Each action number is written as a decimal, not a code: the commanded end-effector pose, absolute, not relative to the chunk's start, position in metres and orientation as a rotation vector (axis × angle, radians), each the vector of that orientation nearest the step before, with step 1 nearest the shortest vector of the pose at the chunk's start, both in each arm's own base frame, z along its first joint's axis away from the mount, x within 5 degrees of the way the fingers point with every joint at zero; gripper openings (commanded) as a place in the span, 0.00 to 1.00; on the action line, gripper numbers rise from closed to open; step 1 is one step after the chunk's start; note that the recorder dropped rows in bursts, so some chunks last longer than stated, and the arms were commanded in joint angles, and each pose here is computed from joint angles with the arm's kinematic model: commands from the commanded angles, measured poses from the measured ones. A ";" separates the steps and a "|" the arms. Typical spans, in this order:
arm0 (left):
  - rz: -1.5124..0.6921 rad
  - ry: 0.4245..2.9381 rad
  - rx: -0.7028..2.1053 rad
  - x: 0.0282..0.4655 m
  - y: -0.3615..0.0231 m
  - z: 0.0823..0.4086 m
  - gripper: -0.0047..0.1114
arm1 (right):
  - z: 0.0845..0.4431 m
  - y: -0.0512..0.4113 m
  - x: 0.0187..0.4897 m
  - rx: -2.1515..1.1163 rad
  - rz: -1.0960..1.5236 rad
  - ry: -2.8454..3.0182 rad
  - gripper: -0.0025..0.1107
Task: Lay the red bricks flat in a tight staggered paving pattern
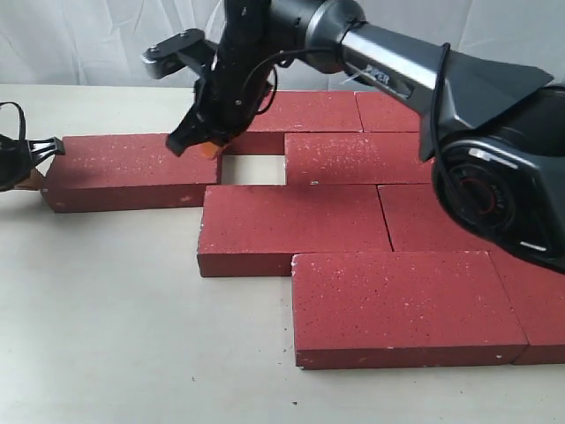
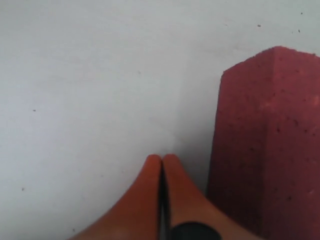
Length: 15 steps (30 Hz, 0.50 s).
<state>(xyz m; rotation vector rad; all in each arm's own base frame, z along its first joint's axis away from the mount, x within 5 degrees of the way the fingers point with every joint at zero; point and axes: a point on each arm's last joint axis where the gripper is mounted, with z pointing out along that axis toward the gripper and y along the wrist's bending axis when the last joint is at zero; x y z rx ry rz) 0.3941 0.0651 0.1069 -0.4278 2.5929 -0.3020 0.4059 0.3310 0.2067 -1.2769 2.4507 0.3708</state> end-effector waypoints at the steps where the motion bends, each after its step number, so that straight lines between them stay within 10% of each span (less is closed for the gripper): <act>1: -0.298 2.583 -0.390 0.400 0.052 0.107 0.04 | 0.216 0.288 0.430 -1.137 0.283 2.541 0.01; 15: -0.301 2.586 -0.278 0.406 0.017 0.103 0.04 | 0.228 0.234 0.437 -1.028 0.275 2.596 0.01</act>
